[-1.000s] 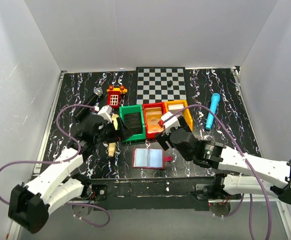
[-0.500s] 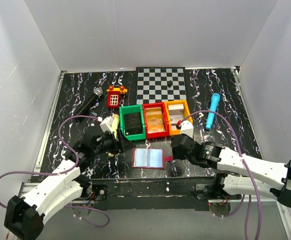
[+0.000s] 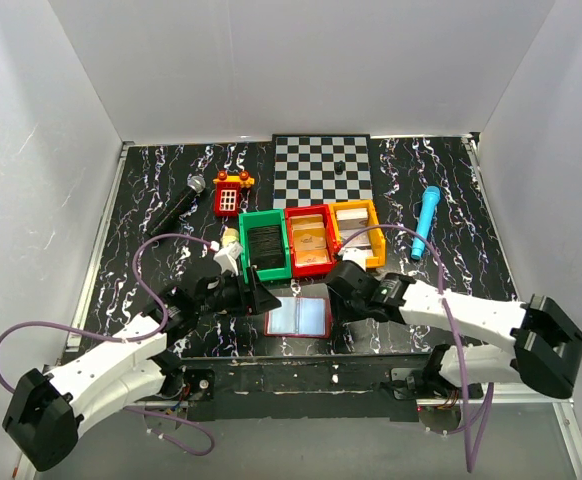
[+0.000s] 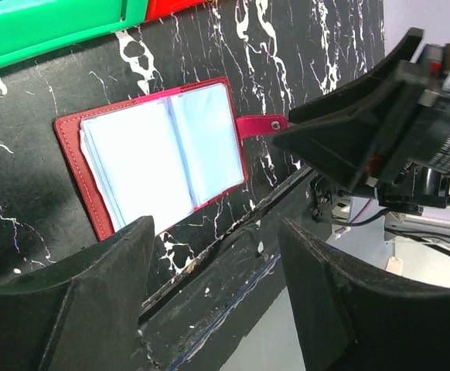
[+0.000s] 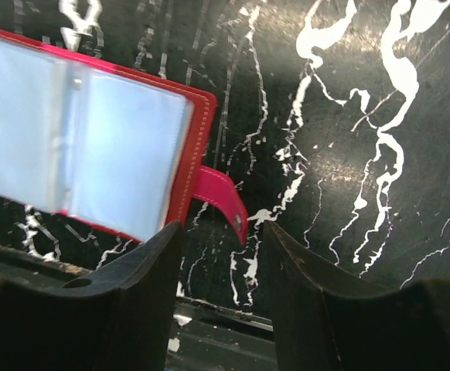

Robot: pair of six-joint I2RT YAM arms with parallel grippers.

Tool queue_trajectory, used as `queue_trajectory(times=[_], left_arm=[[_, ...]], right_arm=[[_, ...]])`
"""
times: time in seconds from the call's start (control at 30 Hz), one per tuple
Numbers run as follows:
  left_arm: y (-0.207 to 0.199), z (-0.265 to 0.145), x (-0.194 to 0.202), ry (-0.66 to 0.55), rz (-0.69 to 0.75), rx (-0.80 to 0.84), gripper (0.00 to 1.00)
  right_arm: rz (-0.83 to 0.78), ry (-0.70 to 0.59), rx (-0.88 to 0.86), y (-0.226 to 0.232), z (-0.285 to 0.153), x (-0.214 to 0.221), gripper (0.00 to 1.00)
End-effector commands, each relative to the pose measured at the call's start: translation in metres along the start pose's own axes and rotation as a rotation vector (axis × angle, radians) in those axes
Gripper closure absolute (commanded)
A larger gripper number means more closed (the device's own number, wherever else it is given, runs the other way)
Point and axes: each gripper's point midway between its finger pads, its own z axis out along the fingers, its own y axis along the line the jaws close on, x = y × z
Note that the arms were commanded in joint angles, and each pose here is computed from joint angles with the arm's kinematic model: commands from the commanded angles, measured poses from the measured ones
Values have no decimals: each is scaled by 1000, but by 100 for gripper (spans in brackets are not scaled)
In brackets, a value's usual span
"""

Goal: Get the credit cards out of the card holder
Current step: Remove the credit card from the card holder.

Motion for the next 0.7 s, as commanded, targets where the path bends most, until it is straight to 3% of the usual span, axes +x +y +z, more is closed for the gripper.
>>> queue_trajectory(times=[0.0, 0.2, 0.5, 0.6, 0.67], left_arm=[[1, 3, -2, -12, 11, -4, 36], [6, 6, 5, 10, 13, -18, 36], [2, 11, 8, 38, 23, -16, 37], [-2, 13, 9, 46, 28, -12, 37], [-3, 14, 11, 55, 32, -13, 38]], right_arm=[[42, 36, -13, 8, 4, -4, 48], [70, 68, -20, 5, 9, -2, 52], [59, 140, -51, 12, 12, 9, 80], [64, 137, -63, 12, 7, 10, 98], [70, 118, -74, 11, 1, 7, 99]])
